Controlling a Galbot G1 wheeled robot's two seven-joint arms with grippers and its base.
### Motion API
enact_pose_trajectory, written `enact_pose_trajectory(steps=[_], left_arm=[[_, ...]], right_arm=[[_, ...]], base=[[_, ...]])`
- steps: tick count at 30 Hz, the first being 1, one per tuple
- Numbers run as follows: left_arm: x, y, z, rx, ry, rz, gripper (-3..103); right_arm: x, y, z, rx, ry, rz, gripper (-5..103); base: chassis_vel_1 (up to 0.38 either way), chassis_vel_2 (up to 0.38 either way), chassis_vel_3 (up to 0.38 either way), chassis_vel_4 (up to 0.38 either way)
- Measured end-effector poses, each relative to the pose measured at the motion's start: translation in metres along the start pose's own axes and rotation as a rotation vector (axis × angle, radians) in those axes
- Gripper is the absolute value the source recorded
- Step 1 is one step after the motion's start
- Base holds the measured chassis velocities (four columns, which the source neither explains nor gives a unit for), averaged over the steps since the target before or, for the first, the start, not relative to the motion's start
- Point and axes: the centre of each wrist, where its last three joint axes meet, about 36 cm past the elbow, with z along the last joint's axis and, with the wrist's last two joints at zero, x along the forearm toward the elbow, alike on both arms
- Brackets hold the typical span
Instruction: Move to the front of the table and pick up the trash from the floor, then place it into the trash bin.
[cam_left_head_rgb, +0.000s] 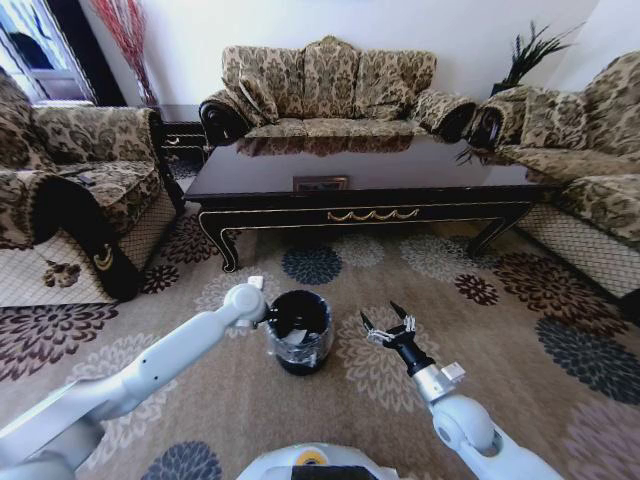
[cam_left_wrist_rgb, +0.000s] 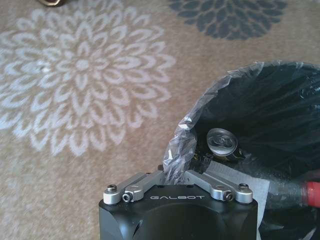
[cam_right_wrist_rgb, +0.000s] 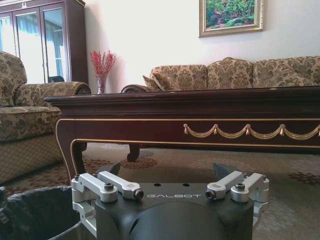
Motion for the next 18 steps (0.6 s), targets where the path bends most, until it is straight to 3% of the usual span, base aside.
enact_pose_trajectory(steps=[12,18], left_arm=[[-0.013,0.035,0.004,0.085,-0.006,-0.052,0],[-0.015,0.042,0.006,0.105,-0.004,-0.057,0]], right_arm=[[0.002,-0.001,0.009,-0.016,0.016,0.024,100],[0.002,0.003,0.015,-0.023,0.026,0.018,100]], base=[[0.0,0.0,0.0,0.0],[0.0,0.0,0.0,0.0]])
